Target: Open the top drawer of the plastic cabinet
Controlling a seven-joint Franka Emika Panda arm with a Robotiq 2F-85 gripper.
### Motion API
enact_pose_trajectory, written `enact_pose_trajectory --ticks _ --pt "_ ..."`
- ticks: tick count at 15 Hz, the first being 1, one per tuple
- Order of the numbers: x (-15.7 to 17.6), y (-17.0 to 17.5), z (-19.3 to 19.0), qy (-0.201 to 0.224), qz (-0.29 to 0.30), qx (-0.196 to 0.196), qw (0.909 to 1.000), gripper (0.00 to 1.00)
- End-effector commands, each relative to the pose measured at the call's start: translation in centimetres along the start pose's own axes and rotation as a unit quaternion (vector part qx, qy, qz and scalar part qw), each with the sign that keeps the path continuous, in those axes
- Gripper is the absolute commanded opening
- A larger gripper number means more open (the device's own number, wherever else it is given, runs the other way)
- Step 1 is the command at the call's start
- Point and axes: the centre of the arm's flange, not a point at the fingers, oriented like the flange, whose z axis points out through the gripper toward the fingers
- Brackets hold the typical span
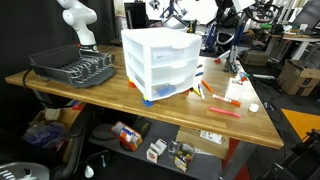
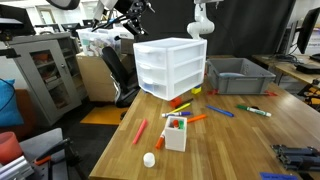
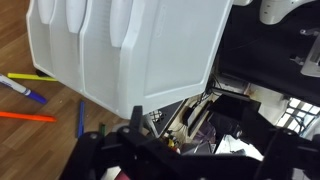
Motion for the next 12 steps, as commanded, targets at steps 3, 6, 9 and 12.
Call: enact_pose_trajectory --ticks 3,6,9,12 --pt "-0.1 0.1 0.0 -0.003 -0.001 0.002 1.0000 1.00" --pt "-1.0 0.5 -0.1 -0.026 0.002 0.008 0.9996 1.00" --pt "-3.5 0.8 -0.4 -0.052 0.010 0.021 0.9984 1.00" --pt "-6.1 1.5 -0.7 -0.075 0.020 0.017 0.9969 1.00"
